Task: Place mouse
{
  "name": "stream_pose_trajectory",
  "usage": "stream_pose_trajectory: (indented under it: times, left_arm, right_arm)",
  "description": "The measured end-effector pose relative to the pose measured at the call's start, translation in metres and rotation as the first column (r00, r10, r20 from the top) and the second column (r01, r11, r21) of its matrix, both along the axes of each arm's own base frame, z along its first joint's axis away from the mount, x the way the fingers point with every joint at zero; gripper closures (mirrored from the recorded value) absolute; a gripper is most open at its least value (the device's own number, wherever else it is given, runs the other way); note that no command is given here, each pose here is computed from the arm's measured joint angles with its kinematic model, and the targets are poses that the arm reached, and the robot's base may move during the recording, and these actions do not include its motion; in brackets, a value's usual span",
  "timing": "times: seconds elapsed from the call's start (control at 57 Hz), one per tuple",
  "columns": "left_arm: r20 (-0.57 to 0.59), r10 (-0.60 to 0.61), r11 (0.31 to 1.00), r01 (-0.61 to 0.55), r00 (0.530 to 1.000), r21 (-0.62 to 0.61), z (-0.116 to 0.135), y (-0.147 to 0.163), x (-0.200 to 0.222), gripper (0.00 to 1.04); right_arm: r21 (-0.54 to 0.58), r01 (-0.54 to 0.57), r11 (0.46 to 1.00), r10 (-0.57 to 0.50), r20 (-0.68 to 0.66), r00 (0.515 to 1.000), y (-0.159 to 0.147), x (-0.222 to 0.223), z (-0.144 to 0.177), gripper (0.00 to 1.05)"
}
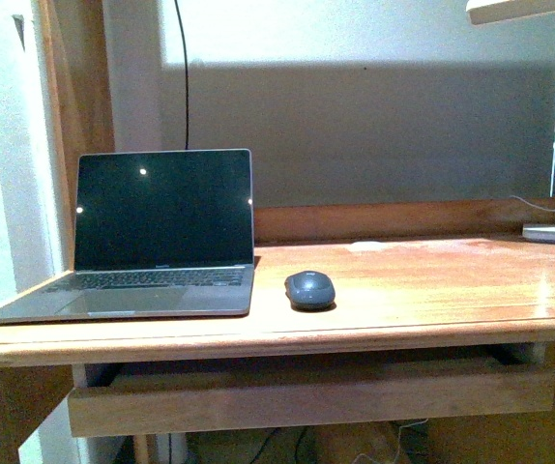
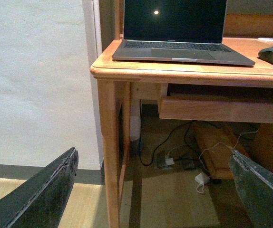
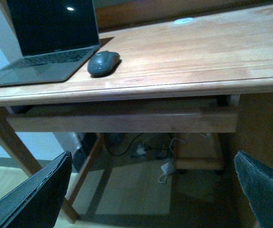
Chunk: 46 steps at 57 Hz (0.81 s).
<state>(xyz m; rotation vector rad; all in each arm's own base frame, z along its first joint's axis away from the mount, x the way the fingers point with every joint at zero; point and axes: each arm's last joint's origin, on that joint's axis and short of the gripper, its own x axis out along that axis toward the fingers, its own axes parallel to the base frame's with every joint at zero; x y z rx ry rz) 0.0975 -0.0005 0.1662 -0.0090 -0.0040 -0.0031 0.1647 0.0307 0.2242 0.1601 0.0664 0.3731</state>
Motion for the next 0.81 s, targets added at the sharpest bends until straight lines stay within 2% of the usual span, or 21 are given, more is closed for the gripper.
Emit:
stream_pose_trajectory:
  times: [0.246,0.298,0.334,0.421,0.527,0.544,0.579,0.685,0.808]
  left_arm:
    - [0.000,0.000,1.000,0.000,1.000,0.000,0.000,0.000,0.000,0.07]
    - [0.000,0.000,1.000,0.000,1.000,0.000,0.000,0.000,0.000,0.07]
    - [0.000,-0.002,1.000,0.002,1.000,0.000,0.000,0.000,0.000,0.07]
    - [0.000,0.000,1.000,0.000,1.000,0.000,0.000,0.000,0.000,0.07]
    - [0.000,-0.003,1.000,0.003,1.000,0.000,0.000,0.000,0.000,0.07]
    - [0.000,-0.002,1.000,0.002,1.000,0.000,0.000,0.000,0.000,0.07]
    - [0.000,-0.002,1.000,0.002,1.000,0.000,0.000,0.000,0.000,0.07]
    - [0.000,-0.002,1.000,0.002,1.000,0.000,0.000,0.000,0.000,0.07]
    - [0.000,-0.002,1.000,0.002,1.000,0.000,0.000,0.000,0.000,0.07]
  right_arm:
    - [0.032,0.001,0.999,-0.002,0.027,1.000,-0.001,-0.038,-0.004,0.00]
    - [0.014,0.076,0.997,-0.077,0.036,0.996,-0.001,-0.044,-0.005,0.04]
    - [-0.022,0.168,0.986,-0.167,0.042,0.985,-0.001,-0.051,-0.006,0.11]
    - [-0.102,0.312,0.945,-0.308,0.049,0.950,-0.005,-0.063,-0.018,0.24]
    - [-0.119,0.357,0.926,-0.350,0.079,0.934,-0.012,-0.066,-0.024,0.41]
    - [-0.136,0.357,0.924,-0.347,0.087,0.934,-0.018,-0.067,-0.035,0.74]
    - [-0.137,0.336,0.932,-0.326,0.088,0.941,-0.021,-0.067,-0.037,0.80]
    - [-0.139,0.362,0.922,-0.352,0.089,0.932,-0.029,-0.067,-0.040,0.96]
    - [-0.139,0.365,0.921,-0.356,0.088,0.930,-0.030,-0.067,-0.045,0.94]
